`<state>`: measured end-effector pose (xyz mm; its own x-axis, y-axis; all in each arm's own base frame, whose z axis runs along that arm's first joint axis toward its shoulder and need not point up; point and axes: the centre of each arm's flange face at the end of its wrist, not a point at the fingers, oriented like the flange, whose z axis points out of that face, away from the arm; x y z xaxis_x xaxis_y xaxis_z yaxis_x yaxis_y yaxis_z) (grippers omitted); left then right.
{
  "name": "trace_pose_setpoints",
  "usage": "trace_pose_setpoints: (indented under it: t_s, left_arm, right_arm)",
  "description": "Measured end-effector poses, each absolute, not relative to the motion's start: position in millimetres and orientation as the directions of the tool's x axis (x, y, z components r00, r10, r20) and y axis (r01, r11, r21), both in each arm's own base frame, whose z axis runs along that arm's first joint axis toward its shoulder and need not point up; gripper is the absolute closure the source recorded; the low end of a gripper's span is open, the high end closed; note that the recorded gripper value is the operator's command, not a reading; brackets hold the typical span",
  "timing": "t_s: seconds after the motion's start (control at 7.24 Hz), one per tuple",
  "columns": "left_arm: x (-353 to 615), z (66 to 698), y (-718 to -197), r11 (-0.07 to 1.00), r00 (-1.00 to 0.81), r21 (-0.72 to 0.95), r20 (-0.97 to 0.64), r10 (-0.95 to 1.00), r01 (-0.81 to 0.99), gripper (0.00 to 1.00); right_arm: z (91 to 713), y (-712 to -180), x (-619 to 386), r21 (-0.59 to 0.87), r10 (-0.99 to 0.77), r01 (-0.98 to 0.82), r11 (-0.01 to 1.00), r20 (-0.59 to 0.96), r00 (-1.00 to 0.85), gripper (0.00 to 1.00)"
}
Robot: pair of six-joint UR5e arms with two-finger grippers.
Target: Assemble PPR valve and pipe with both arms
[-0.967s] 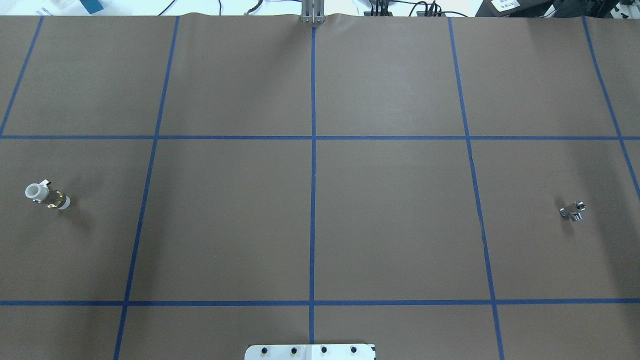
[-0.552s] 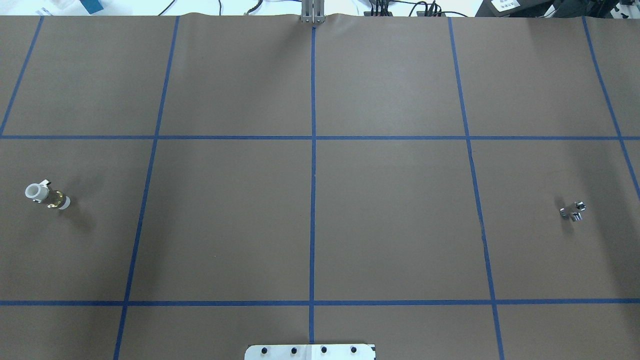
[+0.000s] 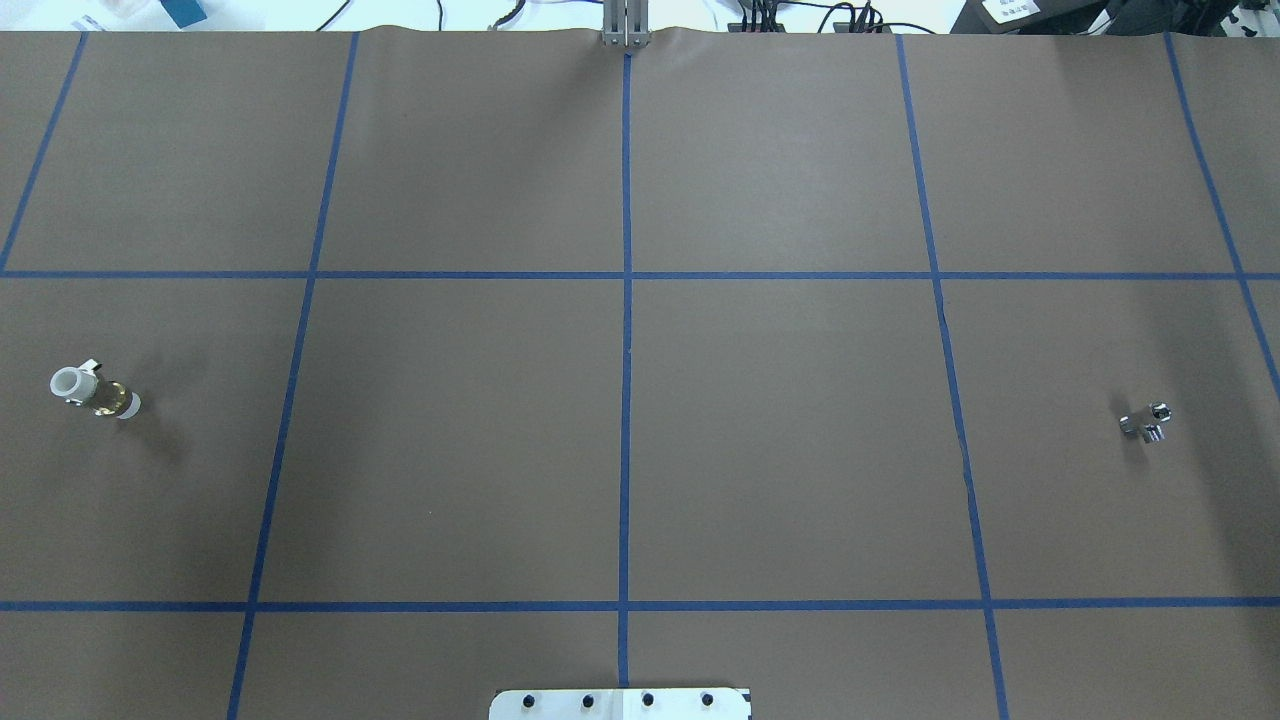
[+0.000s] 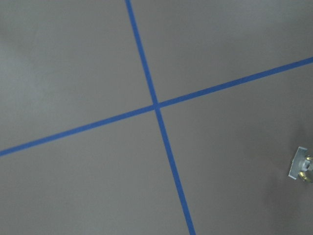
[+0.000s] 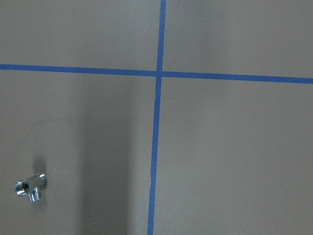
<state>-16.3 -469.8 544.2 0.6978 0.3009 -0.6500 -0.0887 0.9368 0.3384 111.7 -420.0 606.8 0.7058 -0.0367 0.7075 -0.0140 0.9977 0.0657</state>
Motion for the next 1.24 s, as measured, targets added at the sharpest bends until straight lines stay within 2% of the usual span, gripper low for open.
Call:
trace_pose_setpoints:
  t_s: [0.28, 0.55, 1.24]
  left_arm:
    - [53, 527, -471, 0.945, 0.654, 0.321, -0.701, 0.284, -0.066, 0.0]
    - [113, 524, -460, 0.969, 0.626, 0.236, -0.745, 0.231, -0.077, 0.0]
    - [196, 547, -439, 0.983, 0.704, 0.141, -0.687, 0.18, -0.114, 0.0]
  right_arm:
    - [606, -420, 112, 0.063, -0.032, -0.018, 0.998, 0.708, 0.706, 0.0]
    - [606, -420, 111, 0.064, -0.032, -0.018, 0.998, 0.708, 0.706, 0.0]
    - [606, -420, 111, 0.063, -0.032, -0.018, 0.998, 0.708, 0.706, 0.0]
